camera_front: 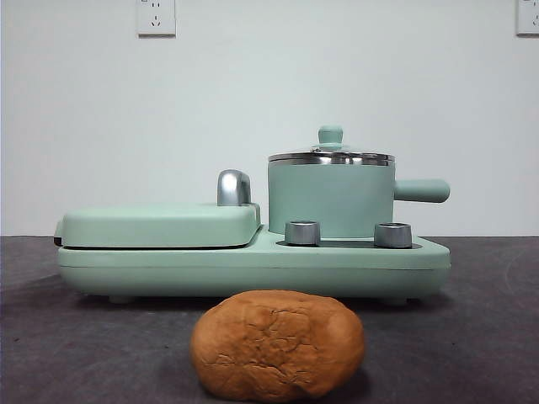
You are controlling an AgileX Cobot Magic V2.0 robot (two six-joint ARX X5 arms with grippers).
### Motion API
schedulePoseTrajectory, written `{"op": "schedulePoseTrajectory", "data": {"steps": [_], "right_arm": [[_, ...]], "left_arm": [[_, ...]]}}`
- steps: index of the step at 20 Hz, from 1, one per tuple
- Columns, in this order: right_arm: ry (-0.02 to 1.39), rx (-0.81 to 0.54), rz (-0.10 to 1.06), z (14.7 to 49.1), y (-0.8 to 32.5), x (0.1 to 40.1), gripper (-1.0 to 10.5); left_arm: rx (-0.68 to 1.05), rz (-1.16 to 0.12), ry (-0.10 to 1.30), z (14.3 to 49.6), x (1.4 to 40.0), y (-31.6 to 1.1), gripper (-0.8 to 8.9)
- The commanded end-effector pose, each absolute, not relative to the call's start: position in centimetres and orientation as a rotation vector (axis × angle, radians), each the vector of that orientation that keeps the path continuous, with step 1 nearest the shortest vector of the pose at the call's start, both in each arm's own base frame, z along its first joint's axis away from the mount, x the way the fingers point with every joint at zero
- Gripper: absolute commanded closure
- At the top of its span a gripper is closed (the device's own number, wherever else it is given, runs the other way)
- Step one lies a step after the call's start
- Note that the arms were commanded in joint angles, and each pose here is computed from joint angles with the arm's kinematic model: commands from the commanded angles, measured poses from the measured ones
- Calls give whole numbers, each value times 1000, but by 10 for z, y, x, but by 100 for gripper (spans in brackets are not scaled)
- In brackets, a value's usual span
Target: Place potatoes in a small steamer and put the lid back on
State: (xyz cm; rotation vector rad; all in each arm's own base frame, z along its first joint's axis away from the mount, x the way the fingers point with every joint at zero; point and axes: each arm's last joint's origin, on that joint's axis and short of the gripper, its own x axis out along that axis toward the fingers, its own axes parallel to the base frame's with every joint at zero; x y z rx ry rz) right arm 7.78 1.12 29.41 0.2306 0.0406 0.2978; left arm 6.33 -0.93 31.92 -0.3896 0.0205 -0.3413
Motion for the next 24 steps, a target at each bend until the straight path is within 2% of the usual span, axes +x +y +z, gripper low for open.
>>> {"op": "schedulePoseTrajectory", "data": {"steps": [1, 4, 7, 12, 17, 19, 22, 24], "right_arm": [[127, 70, 377, 309, 14, 84, 934], [211, -32, 491, 319, 17, 94, 934], [226, -159, 590, 323, 20, 105, 934], [194, -374, 659, 322, 26, 115, 934], [212, -414, 680, 320, 33, 117, 931], [207, -420, 698, 320, 36, 117, 868], [210, -428, 689, 320, 38, 118, 683], [213, -434, 677, 320, 38, 118, 616]], "left_arm": [[-229, -431, 86, 337, 68, -12, 805], [-142, -523, 158, 347, 79, -15, 804], [-37, -561, 214, 348, 92, -16, 804], [204, -641, 266, 340, 111, -20, 788], [259, -701, 289, 336, 119, -26, 710], [263, -717, 287, 336, 120, -28, 641], [269, -736, 271, 337, 120, -31, 511], [273, -747, 262, 337, 120, -32, 494]]}}
